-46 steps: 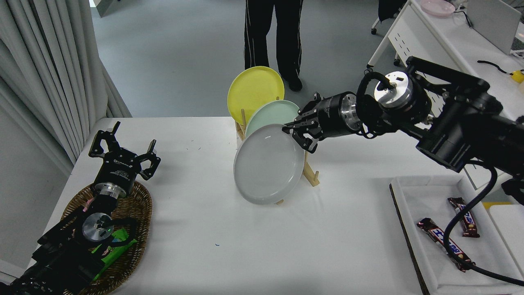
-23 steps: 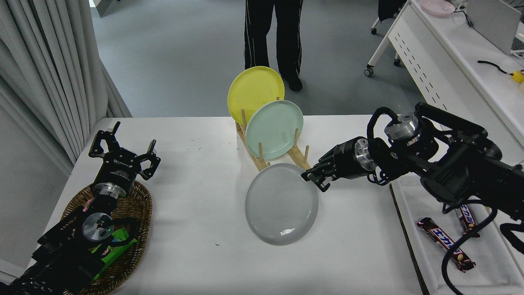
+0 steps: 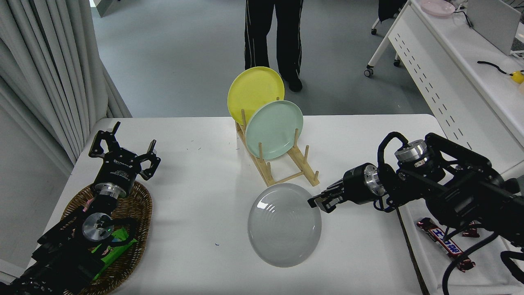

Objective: Place the plate on the table

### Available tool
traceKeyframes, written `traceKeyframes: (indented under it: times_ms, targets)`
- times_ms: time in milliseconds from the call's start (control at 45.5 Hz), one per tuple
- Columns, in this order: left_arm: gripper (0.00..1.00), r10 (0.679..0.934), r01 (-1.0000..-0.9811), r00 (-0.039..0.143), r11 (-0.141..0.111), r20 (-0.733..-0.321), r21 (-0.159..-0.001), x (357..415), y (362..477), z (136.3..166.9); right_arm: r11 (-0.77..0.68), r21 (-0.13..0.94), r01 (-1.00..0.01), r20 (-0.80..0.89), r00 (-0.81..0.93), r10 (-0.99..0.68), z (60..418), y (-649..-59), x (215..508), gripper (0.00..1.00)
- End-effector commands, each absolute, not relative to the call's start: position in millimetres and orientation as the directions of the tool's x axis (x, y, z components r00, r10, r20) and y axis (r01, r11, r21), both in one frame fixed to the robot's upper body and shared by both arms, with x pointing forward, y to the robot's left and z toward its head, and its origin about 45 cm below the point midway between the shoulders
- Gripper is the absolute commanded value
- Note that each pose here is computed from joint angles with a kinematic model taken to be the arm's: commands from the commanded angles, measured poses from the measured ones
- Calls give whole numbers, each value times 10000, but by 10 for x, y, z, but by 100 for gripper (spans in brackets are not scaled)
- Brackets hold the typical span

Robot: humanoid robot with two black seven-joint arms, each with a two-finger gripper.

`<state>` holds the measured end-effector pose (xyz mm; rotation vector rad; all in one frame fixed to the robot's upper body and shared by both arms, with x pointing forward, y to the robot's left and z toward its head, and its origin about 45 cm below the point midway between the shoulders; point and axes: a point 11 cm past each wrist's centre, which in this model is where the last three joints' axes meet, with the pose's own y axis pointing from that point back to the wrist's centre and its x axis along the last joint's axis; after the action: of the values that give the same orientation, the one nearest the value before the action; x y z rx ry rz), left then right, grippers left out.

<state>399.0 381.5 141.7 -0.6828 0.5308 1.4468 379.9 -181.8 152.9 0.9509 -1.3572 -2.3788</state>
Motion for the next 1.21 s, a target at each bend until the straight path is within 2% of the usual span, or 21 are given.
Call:
traceKeyframes:
  times_ms: [0, 593, 1187]
  targets:
    - [100, 7105, -9949, 683, -39, -7004, -1010, 3990, 3815, 1417, -5470, 8328, -848, -3777, -8095, -4494, 1335, -1699, 3814, 0]
    - [100, 7105, -9949, 683, -39, -7004, -1010, 3990, 3815, 1417, -5352, 8446, -154, -2930, -8500, -4379, 949, -1415, 3647, 0]
    - [100, 7105, -9949, 683, -39, -7004, -1010, 3990, 3815, 1417, -5271, 8498, -45, -2804, -8506, -4448, 900, -1434, 3605, 0]
